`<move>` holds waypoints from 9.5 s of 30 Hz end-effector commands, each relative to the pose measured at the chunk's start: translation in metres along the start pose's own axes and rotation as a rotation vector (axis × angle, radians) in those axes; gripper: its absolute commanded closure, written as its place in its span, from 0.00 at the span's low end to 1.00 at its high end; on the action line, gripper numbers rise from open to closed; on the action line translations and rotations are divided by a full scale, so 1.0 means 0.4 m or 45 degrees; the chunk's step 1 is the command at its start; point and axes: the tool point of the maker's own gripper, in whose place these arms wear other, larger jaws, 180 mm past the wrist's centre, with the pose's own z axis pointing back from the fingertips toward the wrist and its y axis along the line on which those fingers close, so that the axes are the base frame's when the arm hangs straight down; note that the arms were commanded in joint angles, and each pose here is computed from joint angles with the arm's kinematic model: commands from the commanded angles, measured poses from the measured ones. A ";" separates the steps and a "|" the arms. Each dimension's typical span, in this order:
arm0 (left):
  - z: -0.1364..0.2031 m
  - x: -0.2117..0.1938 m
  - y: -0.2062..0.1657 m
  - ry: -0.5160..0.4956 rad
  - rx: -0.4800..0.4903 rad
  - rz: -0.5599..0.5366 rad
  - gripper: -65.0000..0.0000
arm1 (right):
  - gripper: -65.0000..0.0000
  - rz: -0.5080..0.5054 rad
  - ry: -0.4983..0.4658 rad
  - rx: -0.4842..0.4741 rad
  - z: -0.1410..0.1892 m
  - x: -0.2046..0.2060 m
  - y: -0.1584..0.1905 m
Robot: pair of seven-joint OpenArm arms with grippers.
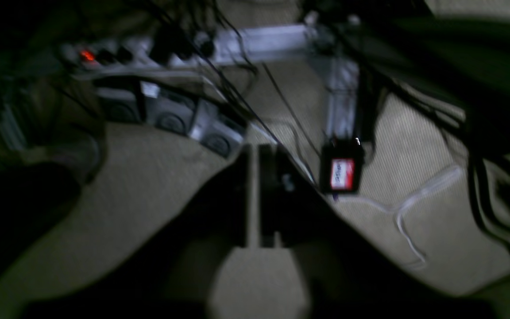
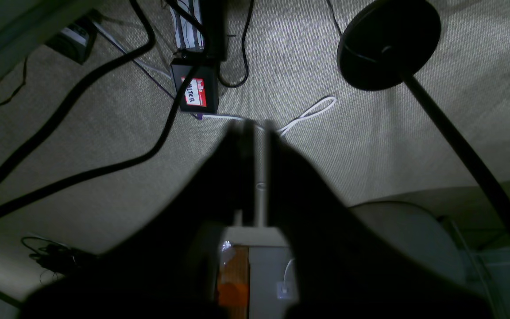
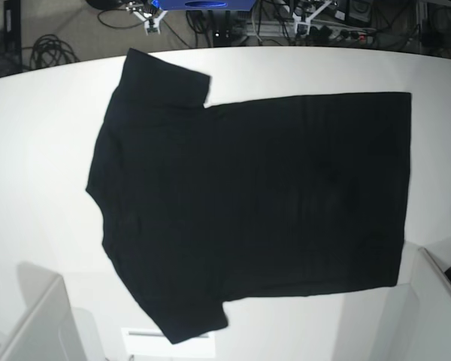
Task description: Fold the T-shirt properly
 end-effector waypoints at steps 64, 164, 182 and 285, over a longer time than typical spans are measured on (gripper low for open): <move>0.295 -0.095 0.155 -0.353 0.058 -0.217 1.00 | 1.00 -0.231 -0.295 -0.314 0.191 -0.157 -0.289; 0.466 0.521 0.476 -0.797 -0.171 1.026 1.00 | 1.00 -0.778 -0.476 0.829 0.542 0.395 -0.113; 0.575 0.470 0.468 -0.781 0.019 0.661 1.00 | 1.00 -0.564 -0.687 0.612 0.657 0.356 -0.112; 0.726 0.809 0.655 -1.143 0.193 0.902 0.26 | 0.50 -0.834 -1.168 0.429 0.896 0.836 -0.315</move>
